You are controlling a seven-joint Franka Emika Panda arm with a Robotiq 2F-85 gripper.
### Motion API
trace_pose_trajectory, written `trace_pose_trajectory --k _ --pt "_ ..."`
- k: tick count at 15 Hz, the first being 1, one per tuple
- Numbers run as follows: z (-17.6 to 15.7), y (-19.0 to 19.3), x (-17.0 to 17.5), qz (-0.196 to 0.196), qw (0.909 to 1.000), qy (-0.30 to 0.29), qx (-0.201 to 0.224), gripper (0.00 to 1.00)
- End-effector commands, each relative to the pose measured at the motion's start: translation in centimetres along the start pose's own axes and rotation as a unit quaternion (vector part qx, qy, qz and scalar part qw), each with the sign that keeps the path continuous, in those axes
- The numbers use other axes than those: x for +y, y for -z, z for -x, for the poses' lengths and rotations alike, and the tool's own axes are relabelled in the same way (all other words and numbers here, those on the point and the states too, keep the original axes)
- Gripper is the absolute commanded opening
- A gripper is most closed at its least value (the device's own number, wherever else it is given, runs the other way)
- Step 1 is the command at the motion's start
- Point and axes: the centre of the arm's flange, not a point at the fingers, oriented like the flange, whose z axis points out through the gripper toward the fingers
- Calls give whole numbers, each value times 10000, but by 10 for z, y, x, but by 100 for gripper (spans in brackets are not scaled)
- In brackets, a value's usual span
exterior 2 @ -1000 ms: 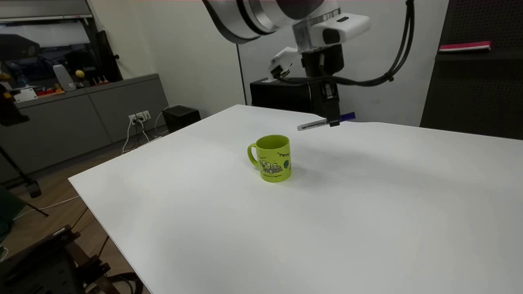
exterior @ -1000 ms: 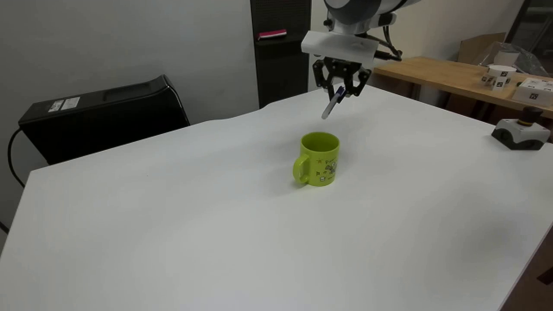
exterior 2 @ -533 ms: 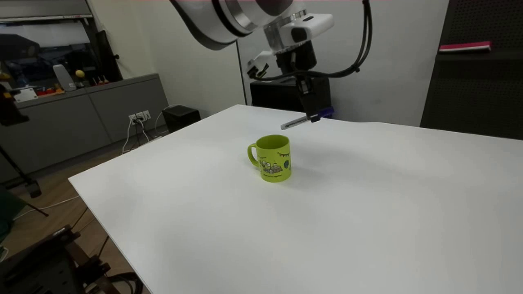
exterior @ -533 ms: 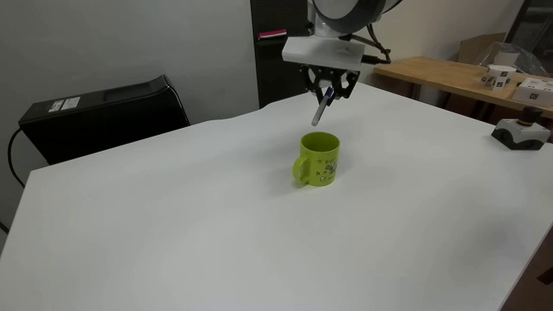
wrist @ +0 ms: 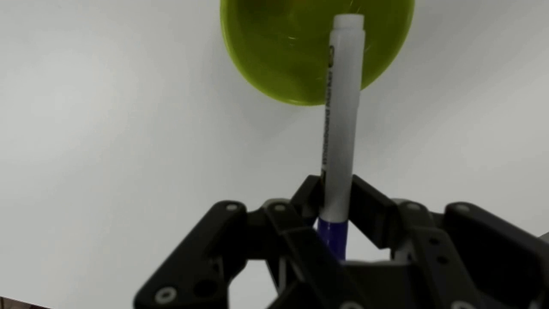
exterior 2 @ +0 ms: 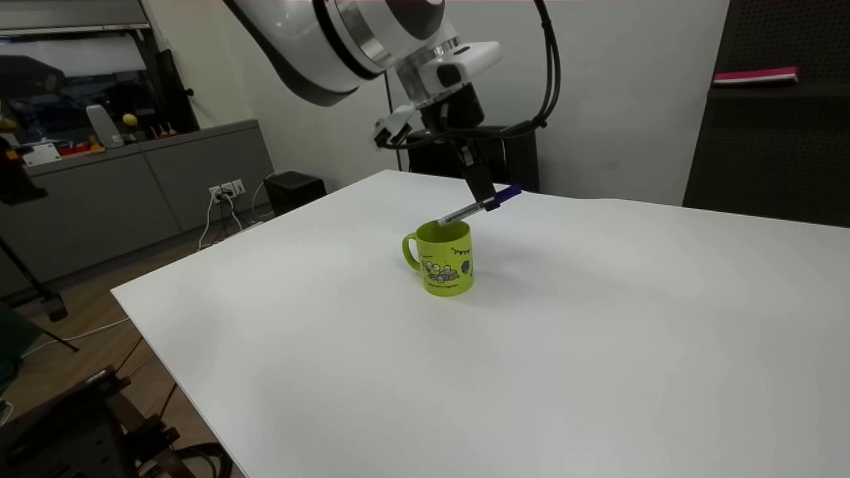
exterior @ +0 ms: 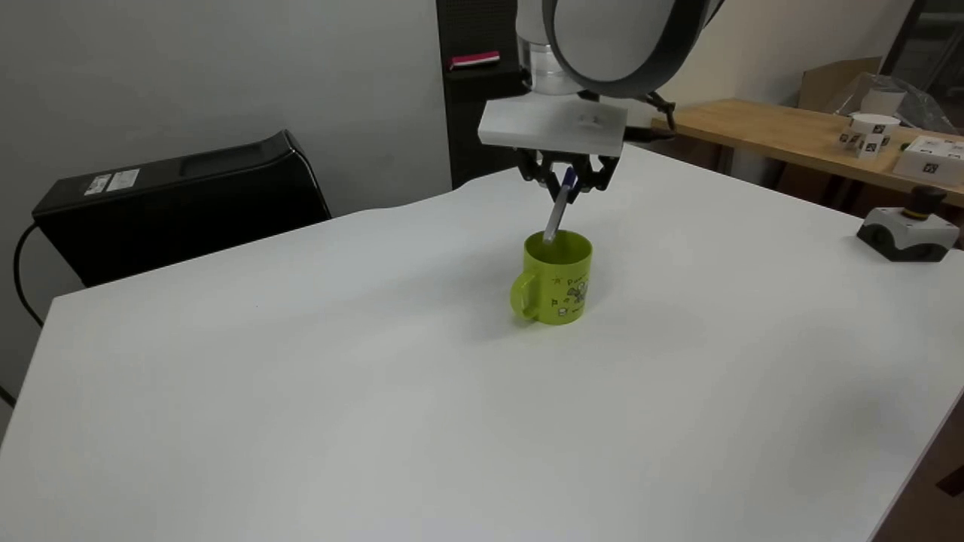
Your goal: Pick up the pen and place it in the green cup.
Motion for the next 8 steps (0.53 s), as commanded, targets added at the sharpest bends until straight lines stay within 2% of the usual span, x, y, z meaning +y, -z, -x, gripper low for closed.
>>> trace_pose_trajectory --k 1,8 --pt "8 7 15 58 9994 -183 294 6" --pt "20 4 19 251 9965 -346 725 6"
